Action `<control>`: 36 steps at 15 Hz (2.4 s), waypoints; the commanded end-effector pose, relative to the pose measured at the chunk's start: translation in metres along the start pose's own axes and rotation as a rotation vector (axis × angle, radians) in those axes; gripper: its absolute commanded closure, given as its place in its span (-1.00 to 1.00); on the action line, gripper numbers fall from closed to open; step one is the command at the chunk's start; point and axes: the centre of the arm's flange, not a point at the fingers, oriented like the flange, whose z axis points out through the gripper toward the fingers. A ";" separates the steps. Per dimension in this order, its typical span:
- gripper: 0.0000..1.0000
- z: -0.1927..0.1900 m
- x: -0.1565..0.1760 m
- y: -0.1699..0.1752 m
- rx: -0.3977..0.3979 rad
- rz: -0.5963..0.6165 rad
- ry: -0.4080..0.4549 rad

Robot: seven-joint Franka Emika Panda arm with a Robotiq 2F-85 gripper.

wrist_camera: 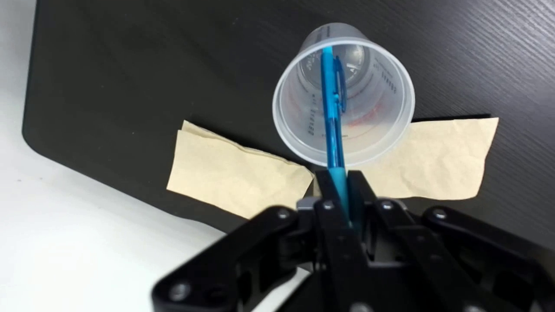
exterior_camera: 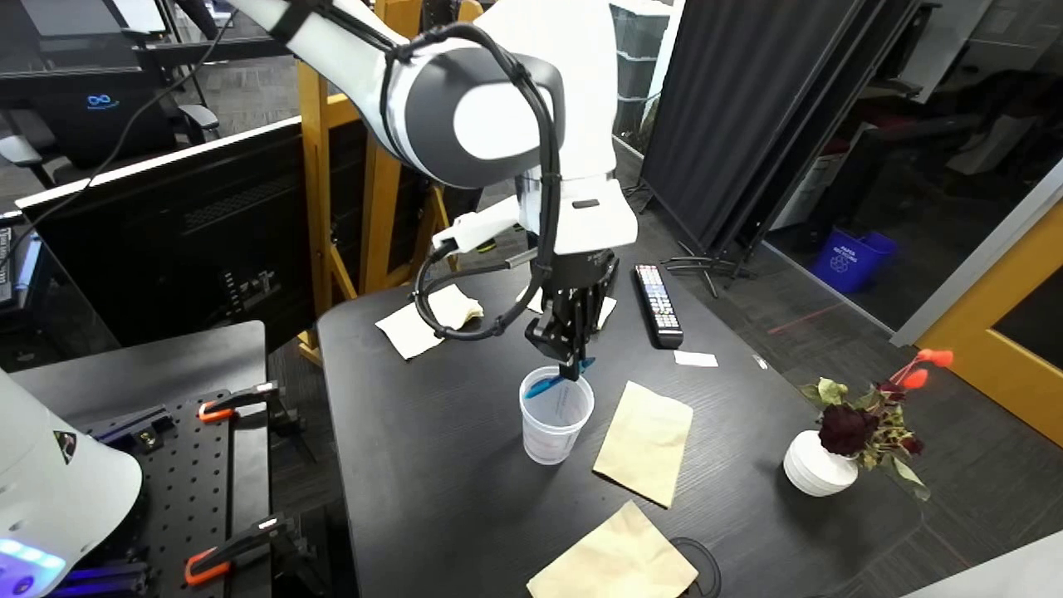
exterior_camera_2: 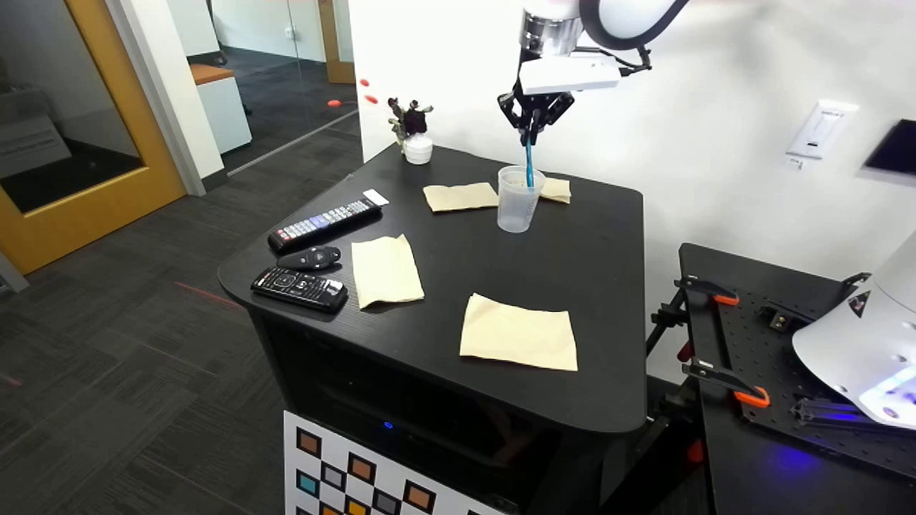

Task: Take the pen out of the cup and put it on the table

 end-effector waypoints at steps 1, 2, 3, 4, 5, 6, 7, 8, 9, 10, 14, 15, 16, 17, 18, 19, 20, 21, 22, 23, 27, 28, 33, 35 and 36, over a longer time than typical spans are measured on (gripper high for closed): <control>0.94 -0.043 -0.020 0.031 0.086 -0.003 0.059; 0.94 -0.052 -0.022 0.032 0.108 -0.007 0.071; 0.94 -0.059 -0.025 0.032 0.132 -0.012 0.078; 0.94 -0.066 -0.028 0.028 0.162 -0.023 0.078; 0.94 -0.072 -0.032 0.025 0.187 -0.036 0.081; 0.94 -0.076 -0.037 0.018 0.214 -0.056 0.076; 0.94 -0.080 -0.042 0.012 0.239 -0.071 0.071; 0.94 -0.082 -0.049 0.005 0.259 -0.092 0.063; 0.94 -0.084 -0.055 -0.001 0.274 -0.111 0.051; 0.94 -0.084 -0.062 -0.007 0.282 -0.133 0.035; 0.94 -0.075 -0.080 -0.032 0.299 -0.235 -0.054; 0.94 -0.071 -0.083 -0.038 0.294 -0.263 -0.078; 0.94 -0.063 -0.085 -0.045 0.291 -0.291 -0.106; 0.94 -0.055 -0.087 -0.050 0.283 -0.321 -0.133; 0.94 -0.044 -0.093 -0.052 0.270 -0.367 -0.166; 0.94 -0.034 -0.095 -0.057 0.255 -0.410 -0.195; 0.94 -0.021 -0.098 -0.062 0.227 -0.452 -0.226; 0.94 -0.010 -0.102 -0.066 0.202 -0.492 -0.254; 0.94 0.001 -0.106 -0.068 0.174 -0.523 -0.284; 0.94 0.016 -0.113 -0.069 0.144 -0.560 -0.311; 0.94 0.058 -0.136 -0.080 0.033 -0.676 -0.417; 0.94 0.066 -0.141 -0.084 0.008 -0.701 -0.438; 0.25 0.085 -0.155 -0.101 -0.093 -0.764 -0.467; 0.13 0.083 -0.155 -0.104 -0.111 -0.775 -0.452; -0.04 0.080 -0.154 -0.103 -0.113 -0.774 -0.440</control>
